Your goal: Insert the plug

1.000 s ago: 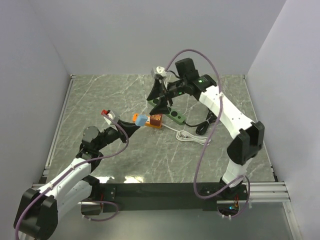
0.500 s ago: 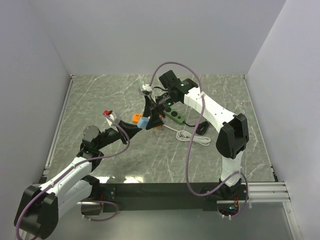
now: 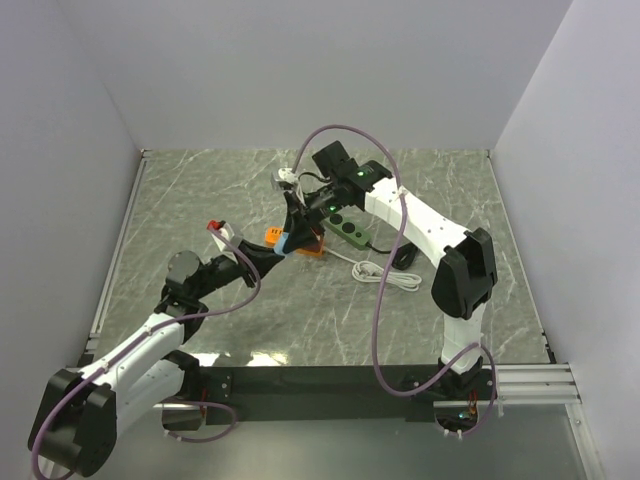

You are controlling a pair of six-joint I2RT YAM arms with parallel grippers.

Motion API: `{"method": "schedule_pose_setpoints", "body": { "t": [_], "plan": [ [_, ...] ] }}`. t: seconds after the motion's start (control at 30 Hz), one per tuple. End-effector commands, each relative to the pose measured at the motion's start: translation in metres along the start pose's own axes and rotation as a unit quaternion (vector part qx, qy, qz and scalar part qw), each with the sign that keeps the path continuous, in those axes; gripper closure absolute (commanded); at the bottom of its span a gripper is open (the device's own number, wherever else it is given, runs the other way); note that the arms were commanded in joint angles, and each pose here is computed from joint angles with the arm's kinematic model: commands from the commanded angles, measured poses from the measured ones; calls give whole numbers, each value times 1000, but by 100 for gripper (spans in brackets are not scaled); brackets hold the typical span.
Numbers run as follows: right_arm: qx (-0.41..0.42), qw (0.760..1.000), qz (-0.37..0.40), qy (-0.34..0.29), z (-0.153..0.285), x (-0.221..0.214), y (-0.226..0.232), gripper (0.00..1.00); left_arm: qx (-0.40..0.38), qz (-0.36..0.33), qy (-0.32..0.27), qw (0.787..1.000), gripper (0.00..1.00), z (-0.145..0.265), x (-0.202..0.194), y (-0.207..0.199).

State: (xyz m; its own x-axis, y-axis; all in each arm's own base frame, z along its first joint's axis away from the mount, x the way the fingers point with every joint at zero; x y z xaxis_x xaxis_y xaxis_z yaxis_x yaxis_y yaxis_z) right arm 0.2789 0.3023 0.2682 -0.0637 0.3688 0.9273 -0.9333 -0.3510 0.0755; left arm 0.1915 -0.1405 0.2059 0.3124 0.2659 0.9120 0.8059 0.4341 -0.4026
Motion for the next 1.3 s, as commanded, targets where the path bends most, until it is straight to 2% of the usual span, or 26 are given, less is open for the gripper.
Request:
{"method": "schedule_pose_setpoints", "body": {
  "t": [0.0,0.03,0.07,0.1,0.13,0.23,0.27,0.33,0.37,0.43,0.5,0.77,1.27],
  "plan": [
    [-66,997,28,3,13,21,-6,100,16,-28,-34,999,76,-6,20,0],
    [-95,995,18,14,18,21,-11,100,39,-24,-43,998,47,-6,22,4],
    [-112,993,24,15,23,23,-16,100,53,-17,-41,998,31,-6,20,6],
    [-133,991,20,19,31,23,-22,100,63,-12,-41,997,21,-6,19,8],
    [-172,984,9,35,37,24,-29,100,84,-9,-48,995,18,-6,21,12],
    [-239,968,-2,73,44,25,-51,100,126,4,-51,991,18,-6,21,20],
    [-238,965,-31,102,39,7,-61,100,151,6,-61,987,19,-4,22,24],
    [-253,960,-37,112,39,8,-74,100,168,10,-72,983,19,-1,23,25],
    [-252,956,-60,135,31,-9,-84,100,186,10,-83,979,19,2,24,27],
    [-260,953,-59,142,29,-10,-96,100,210,18,-100,972,17,8,25,28],
    [-264,946,-79,169,22,-29,-107,100,232,20,-125,964,16,15,29,28],
    [-255,938,-84,221,0,-53,-114,100,237,24,-149,960,14,26,31,26],
    [-226,925,-106,287,-36,-88,-113,100,246,46,-138,958,13,23,27,38]
  ]
}}
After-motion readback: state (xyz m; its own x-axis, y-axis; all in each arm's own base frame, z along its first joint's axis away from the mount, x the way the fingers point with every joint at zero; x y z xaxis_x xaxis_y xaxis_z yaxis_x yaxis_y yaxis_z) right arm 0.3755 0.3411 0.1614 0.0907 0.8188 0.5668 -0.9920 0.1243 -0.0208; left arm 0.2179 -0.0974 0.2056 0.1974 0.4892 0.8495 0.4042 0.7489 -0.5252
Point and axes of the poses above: each gripper's point midway between its finger pads, its own z axis back along the fingers, its own y axis along the line the jaws close on, x = y × z, the point moved 9 cm from there along z, back along the fingers, and after that the axes turned 12 degrees about z, right-handed, at the moved point
